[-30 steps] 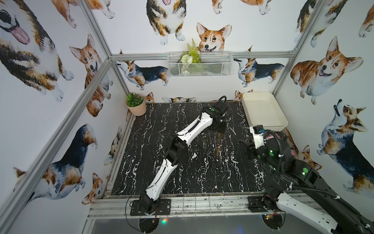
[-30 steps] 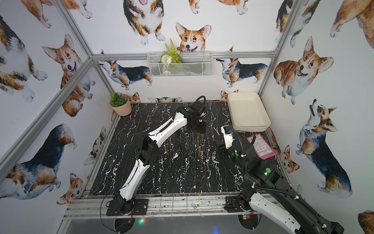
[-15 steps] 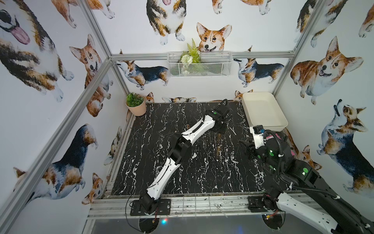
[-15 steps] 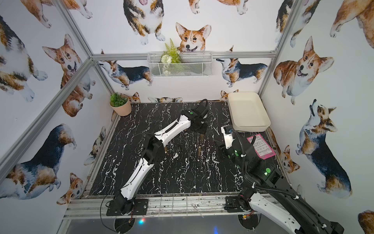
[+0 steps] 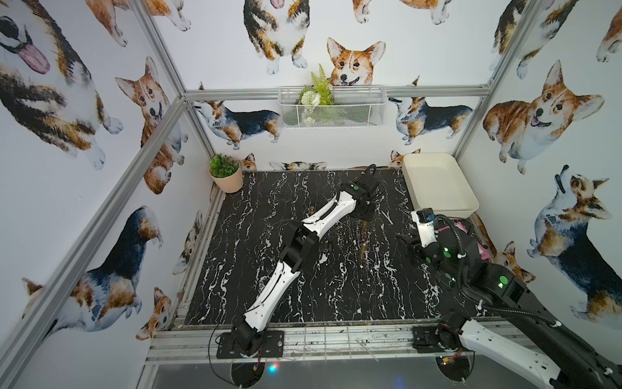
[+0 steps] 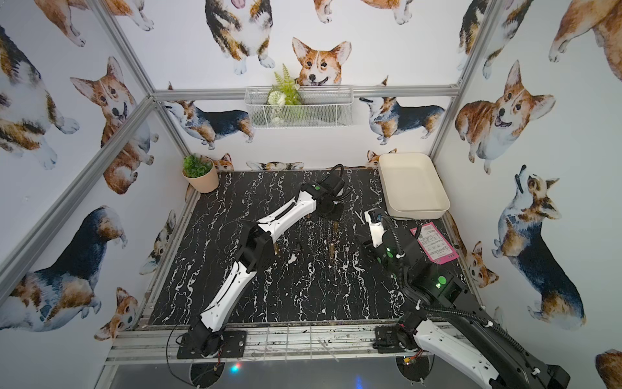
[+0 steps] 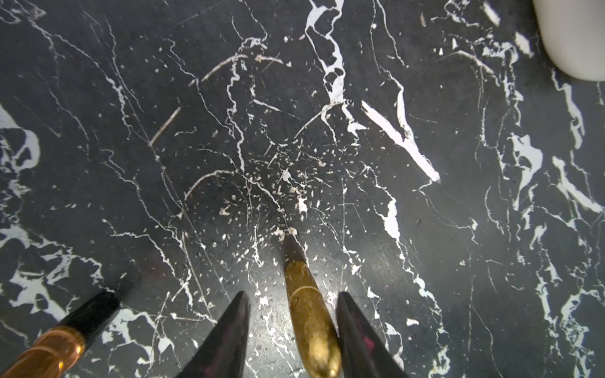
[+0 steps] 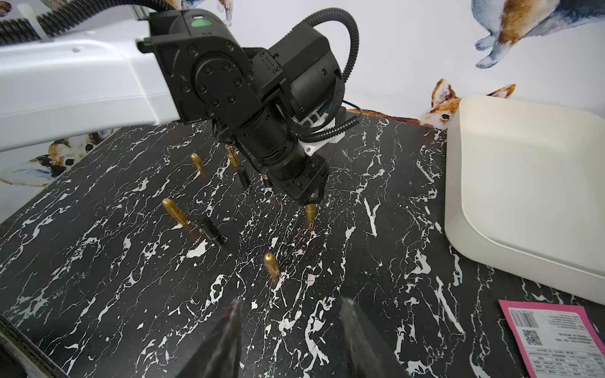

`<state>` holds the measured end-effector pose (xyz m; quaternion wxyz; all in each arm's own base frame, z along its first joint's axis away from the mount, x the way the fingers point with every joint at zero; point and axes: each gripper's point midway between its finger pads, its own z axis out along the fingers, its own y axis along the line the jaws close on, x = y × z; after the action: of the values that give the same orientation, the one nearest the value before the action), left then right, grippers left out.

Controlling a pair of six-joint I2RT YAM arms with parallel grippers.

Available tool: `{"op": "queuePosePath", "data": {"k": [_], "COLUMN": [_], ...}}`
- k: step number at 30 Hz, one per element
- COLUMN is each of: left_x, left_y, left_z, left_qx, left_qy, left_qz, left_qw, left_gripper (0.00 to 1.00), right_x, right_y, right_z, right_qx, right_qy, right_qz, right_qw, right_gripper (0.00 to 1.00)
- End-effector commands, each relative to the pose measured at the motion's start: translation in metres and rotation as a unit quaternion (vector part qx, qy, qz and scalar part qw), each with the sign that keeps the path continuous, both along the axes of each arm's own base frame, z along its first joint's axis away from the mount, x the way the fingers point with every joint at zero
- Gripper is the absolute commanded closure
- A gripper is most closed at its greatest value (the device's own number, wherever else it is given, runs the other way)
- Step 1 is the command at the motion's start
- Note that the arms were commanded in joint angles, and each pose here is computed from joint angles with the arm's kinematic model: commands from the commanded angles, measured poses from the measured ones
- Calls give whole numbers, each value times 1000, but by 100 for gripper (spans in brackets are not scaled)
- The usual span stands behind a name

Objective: Open the lipstick cap
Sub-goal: Pick up the lipstick at the center of the board.

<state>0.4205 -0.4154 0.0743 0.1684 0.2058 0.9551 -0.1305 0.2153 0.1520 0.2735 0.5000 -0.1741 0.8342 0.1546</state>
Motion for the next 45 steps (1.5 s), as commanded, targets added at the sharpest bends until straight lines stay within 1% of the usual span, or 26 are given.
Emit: {"op": "queuePosePath", "data": {"k": [1, 4, 8, 12, 17, 18, 19, 22, 26, 30, 32, 36, 39, 45], "left_x": [-1, -1, -2, -3, -3, -3, -4, -5, -7, -9, -8, -8, -11, -28], "left_y": [-2, -1, -2, -2, -2, -2, -2, -3, -3, -1, 1, 6, 10, 22], "left_z": [0, 0, -4, -5, -3, -4, -4, -4, -5, 0, 5, 30, 55, 115], "left_qx": [-4, -3, -3, -4, -5, -4, -5, -6, -7, -4, -5, -23, -48, -69], "left_qy": [2, 2, 8, 10, 9, 10, 12, 15, 20, 20, 18, 15, 25, 6], "left_qz": [1, 1, 0, 0, -2, -1, -2, -3, -5, -4, -4, -3, -2, -22], "left_qw": [1000, 1000, 1000, 1000, 1000, 1000, 1000, 1000, 1000, 1000, 1000, 1000, 999, 997], "left_gripper": [57, 57, 63, 64, 68, 69, 73, 80, 83, 84, 85, 85, 85, 84], "right_x": [1, 1, 0, 0, 0, 0, 0, 0, -1, -1, -1, -1, 0, 1], "right_y": [2, 2, 2, 1, 2, 2, 2, 1, 0, 0, -1, -2, 0, 10], "right_z": [5, 3, 5, 10, 9, 8, 8, 8, 10, 10, 9, 11, 12, 5], "right_qx": [10, 10, 14, 18, 15, 16, 16, 19, 22, 20, 17, 18, 11, -15], "right_qy": [-6, -5, -6, -15, -15, -15, -14, -15, -19, -19, -19, -22, -25, -8], "right_qz": [1, 1, 1, 2, 4, 4, 3, 2, 2, 3, 1, 0, 6, 31], "right_qw": [1000, 1000, 1000, 1000, 1000, 1000, 1000, 1000, 1000, 1000, 1000, 1000, 1000, 999], "right_gripper": [49, 49, 49, 49, 49, 49, 49, 49, 48, 48, 49, 49, 48, 48]}}
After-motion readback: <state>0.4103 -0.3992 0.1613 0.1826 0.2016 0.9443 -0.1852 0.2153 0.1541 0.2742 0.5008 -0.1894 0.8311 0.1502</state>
